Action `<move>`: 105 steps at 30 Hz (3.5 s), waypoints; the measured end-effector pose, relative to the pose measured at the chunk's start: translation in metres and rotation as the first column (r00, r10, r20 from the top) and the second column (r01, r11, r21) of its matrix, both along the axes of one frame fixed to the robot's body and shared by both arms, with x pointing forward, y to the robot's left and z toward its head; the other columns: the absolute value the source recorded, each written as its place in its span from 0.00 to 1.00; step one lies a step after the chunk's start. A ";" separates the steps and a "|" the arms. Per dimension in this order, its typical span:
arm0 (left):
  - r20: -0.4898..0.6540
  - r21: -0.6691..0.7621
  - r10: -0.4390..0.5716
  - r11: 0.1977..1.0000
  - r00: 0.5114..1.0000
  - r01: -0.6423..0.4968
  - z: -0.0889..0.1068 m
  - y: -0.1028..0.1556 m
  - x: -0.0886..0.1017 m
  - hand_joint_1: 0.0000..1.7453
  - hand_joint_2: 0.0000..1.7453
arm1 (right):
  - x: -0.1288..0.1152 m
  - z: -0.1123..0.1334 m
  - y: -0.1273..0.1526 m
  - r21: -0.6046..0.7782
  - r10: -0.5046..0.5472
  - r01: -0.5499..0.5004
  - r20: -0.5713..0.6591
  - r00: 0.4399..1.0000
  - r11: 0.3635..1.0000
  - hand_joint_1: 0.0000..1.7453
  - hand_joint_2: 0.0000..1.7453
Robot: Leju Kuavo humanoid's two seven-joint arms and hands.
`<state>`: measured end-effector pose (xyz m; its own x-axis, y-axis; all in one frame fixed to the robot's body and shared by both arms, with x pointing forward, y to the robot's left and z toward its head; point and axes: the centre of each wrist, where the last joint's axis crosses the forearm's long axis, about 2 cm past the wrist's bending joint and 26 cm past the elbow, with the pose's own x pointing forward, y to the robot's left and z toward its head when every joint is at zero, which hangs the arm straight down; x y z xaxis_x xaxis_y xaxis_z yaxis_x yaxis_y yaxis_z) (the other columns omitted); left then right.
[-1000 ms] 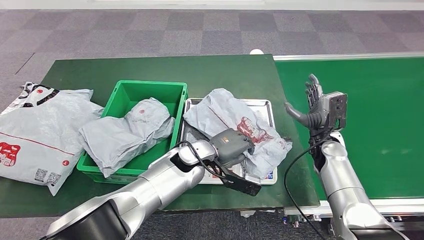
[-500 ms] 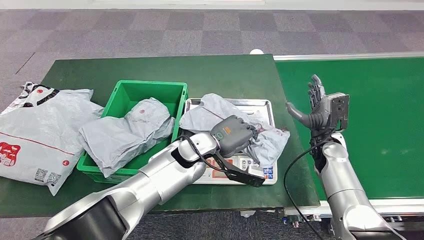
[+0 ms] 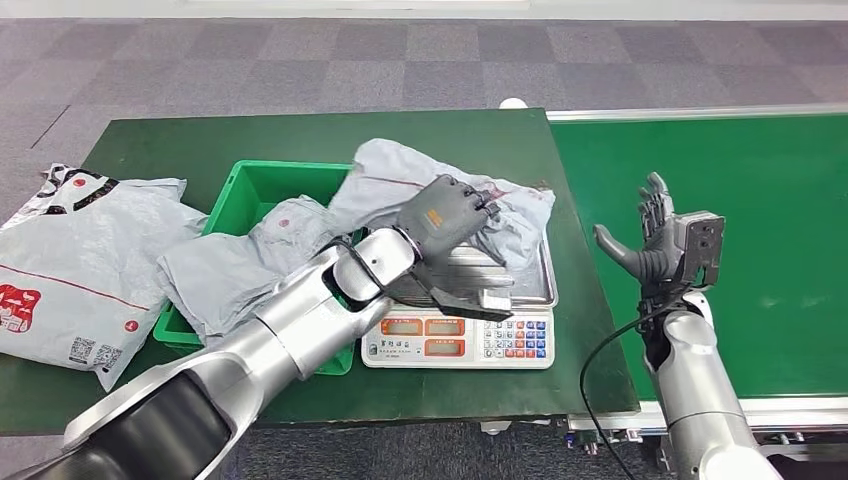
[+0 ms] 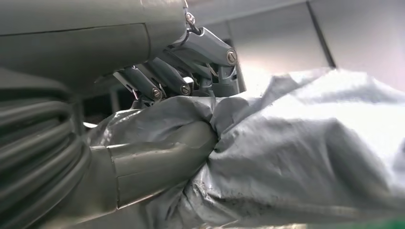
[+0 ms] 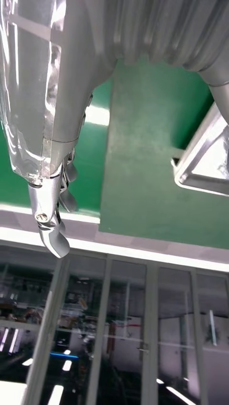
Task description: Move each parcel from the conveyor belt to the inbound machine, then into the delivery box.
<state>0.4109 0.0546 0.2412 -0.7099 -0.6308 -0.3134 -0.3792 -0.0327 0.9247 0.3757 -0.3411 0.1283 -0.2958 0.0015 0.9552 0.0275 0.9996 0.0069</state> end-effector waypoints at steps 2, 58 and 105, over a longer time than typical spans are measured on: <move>0.027 -0.008 0.023 1.000 0.999 -0.022 0.005 0.007 0.005 1.00 1.00 | -0.005 -0.002 -0.005 0.000 -0.015 0.015 -0.004 1.000 1.000 0.00 1.00; -0.400 -0.223 0.448 0.799 0.800 -0.559 -0.083 0.154 0.006 0.00 1.00 | -0.089 -0.021 -0.046 -0.032 -0.113 0.113 -0.005 0.994 0.993 0.00 1.00; -0.515 -0.834 -0.643 0.224 0.567 -0.504 -0.041 0.090 0.008 0.00 1.00 | -0.036 0.001 -0.014 -0.109 -0.073 0.075 0.023 0.997 0.991 0.00 1.00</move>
<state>0.4185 0.1450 0.2002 -0.2884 0.0856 0.9537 0.4045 0.9137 0.0403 0.3396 -0.3551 0.1288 -0.3088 0.1284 0.9424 0.1026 0.9896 -0.1012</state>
